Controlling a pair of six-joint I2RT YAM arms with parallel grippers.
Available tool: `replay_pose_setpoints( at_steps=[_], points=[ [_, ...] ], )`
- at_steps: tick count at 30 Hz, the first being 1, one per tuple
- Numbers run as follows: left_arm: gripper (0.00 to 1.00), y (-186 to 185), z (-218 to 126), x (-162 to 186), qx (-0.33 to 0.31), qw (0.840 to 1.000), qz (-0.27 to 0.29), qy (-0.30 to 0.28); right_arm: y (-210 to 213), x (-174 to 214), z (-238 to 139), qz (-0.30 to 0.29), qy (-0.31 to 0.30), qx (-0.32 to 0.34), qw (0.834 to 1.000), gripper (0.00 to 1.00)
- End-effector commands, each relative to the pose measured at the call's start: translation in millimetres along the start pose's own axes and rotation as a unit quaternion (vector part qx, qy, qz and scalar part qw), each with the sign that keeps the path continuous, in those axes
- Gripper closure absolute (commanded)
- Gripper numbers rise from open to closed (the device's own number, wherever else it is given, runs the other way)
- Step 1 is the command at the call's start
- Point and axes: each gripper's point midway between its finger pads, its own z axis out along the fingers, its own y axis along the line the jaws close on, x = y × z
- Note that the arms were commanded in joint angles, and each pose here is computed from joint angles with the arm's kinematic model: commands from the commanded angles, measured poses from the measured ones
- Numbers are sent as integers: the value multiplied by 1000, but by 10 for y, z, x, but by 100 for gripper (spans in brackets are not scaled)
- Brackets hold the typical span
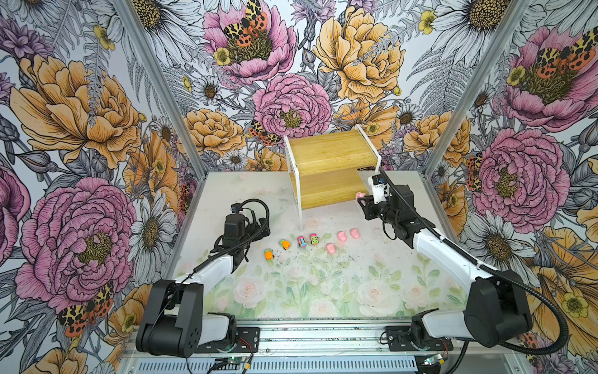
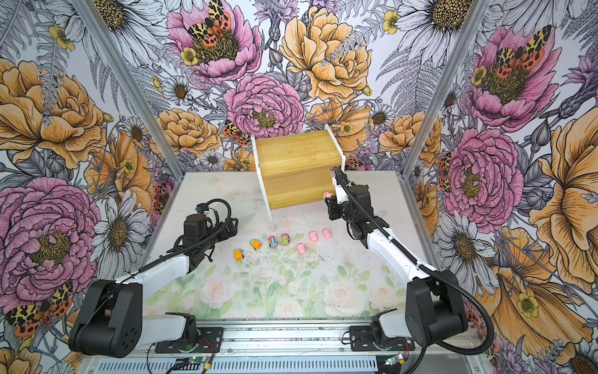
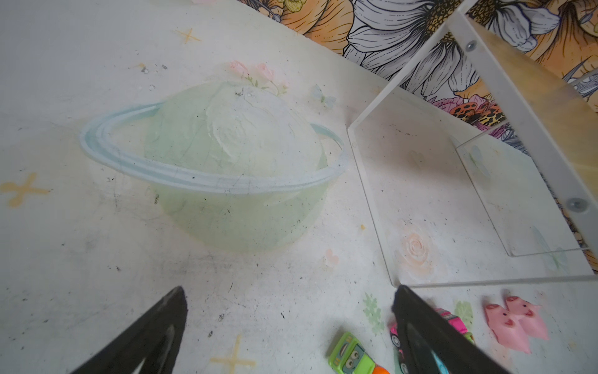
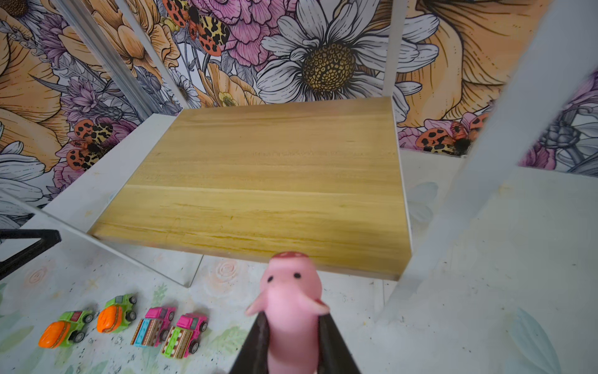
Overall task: Place and organize the plastic toys onto the shelf
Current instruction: 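Lift the pink pig with the right gripper toward the lower shelf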
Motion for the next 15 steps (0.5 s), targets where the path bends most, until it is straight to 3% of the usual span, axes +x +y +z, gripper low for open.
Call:
replay_pose_setpoints(
  at_steps=[1, 15],
  points=[
    [1, -28, -4, -106, 7, 1000, 8, -6, -78, -289, 62, 9, -31, 24, 999, 75],
    [1, 37, 10, -114, 1, 1000, 4, -4, -196, -255, 335, 42, -36, 43, 998, 73]
  ],
)
